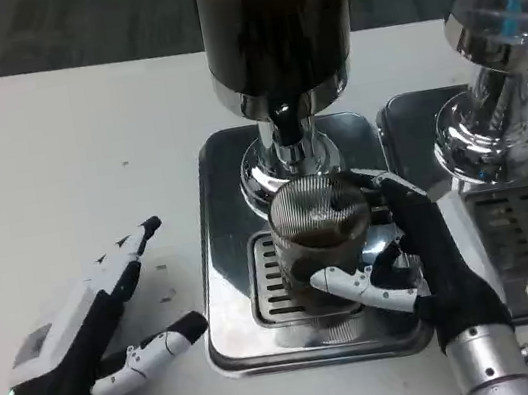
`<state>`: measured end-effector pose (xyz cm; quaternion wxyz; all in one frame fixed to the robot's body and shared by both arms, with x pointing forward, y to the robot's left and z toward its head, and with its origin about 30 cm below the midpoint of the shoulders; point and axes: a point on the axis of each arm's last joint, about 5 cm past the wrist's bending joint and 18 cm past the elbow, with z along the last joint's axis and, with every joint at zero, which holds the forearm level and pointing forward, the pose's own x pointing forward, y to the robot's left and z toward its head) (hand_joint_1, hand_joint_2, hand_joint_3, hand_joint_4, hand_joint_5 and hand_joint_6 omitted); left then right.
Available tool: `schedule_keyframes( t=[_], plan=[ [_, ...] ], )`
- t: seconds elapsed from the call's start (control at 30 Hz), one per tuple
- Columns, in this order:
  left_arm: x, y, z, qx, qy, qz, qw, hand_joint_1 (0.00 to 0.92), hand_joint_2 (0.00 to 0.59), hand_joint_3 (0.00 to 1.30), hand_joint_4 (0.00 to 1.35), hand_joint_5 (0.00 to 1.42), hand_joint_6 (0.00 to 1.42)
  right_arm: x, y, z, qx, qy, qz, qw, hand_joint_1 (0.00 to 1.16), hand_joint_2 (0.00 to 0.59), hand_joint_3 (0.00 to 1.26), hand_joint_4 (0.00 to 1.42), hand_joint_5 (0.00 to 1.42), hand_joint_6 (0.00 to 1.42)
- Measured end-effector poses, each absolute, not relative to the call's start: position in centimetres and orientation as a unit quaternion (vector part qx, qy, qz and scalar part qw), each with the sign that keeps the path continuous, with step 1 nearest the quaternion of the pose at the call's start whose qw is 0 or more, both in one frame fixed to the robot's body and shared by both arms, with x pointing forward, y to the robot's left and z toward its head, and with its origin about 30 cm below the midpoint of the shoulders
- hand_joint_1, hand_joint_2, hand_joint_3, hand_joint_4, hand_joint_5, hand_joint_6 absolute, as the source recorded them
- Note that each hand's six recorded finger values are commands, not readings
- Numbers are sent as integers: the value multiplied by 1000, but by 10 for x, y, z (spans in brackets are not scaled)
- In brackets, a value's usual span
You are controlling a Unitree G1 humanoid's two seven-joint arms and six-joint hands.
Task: Grasp the cup under the faucet to collect the drink, then remove the cup.
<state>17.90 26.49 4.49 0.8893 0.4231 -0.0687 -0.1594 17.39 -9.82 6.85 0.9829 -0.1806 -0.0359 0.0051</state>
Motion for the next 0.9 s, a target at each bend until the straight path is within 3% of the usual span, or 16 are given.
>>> schedule_keyframes(
  t=[0.33, 0.63, 0.9],
  plan=[
    [181, 263, 54, 480, -86, -164, 858, 0, 41, 0, 0, 0, 0, 164, -106, 78, -198, -60, 4, 978, 1015, 194, 507, 686, 784, 1046],
    [172, 262, 55, 488, -83, -140, 857, 0, 38, 0, 0, 0, 0, 151, -110, 75, -197, -44, 8, 979, 1007, 193, 510, 686, 784, 1054],
    [165, 271, 62, 539, -68, -145, 827, 0, 27, 0, 0, 0, 0, 144, -112, 81, -194, -53, 8, 980, 1000, 196, 510, 686, 785, 1057]
  ],
)
